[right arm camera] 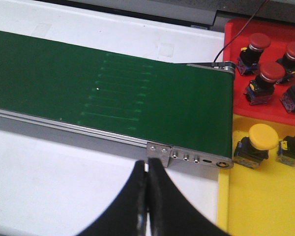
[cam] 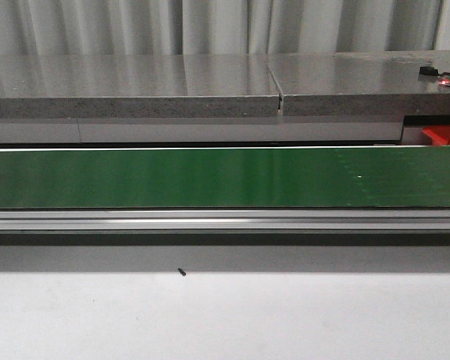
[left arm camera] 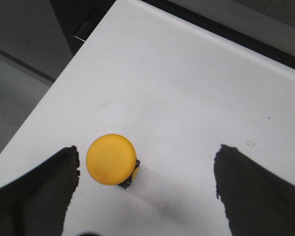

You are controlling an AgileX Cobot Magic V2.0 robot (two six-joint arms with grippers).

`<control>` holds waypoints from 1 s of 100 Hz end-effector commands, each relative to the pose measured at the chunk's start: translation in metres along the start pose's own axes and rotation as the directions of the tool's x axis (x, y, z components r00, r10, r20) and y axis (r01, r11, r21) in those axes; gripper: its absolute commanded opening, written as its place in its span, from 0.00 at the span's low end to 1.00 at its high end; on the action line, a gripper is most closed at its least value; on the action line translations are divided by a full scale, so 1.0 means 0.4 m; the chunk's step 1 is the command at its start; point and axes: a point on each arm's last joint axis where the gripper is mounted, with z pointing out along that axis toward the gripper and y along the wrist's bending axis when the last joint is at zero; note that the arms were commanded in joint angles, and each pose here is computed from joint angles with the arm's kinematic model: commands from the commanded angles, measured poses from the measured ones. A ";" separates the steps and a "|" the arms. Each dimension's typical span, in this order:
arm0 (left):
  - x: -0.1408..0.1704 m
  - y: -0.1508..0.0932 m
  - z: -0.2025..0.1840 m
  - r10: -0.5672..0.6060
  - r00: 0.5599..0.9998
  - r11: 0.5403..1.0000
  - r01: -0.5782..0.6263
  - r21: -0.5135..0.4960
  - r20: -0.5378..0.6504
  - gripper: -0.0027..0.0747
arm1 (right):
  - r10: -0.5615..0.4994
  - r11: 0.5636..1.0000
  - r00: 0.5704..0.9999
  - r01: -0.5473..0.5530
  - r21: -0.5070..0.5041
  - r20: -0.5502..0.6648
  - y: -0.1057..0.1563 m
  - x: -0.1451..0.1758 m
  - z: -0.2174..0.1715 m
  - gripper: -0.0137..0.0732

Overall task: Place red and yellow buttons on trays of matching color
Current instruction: 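Lower the left gripper and grasp the second yellow button, then set the second yellow button on the belt and open the left gripper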

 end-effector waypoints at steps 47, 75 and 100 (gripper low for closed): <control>-0.074 0.006 0.015 0.044 0.995 0.999 -0.042 -0.026 0.092 0.74 | -0.001 1.000 0.996 0.000 0.013 0.086 -0.003 -0.031 -0.011 0.08; -0.073 0.009 0.020 0.060 0.994 0.998 -0.056 -0.036 0.095 0.74 | -0.001 1.000 0.996 0.000 0.013 0.086 -0.003 -0.031 -0.011 0.08; -0.046 0.017 0.068 0.053 0.998 0.998 -0.052 -0.037 0.042 0.74 | -0.001 1.000 0.996 0.000 0.013 0.086 -0.003 -0.031 -0.011 0.08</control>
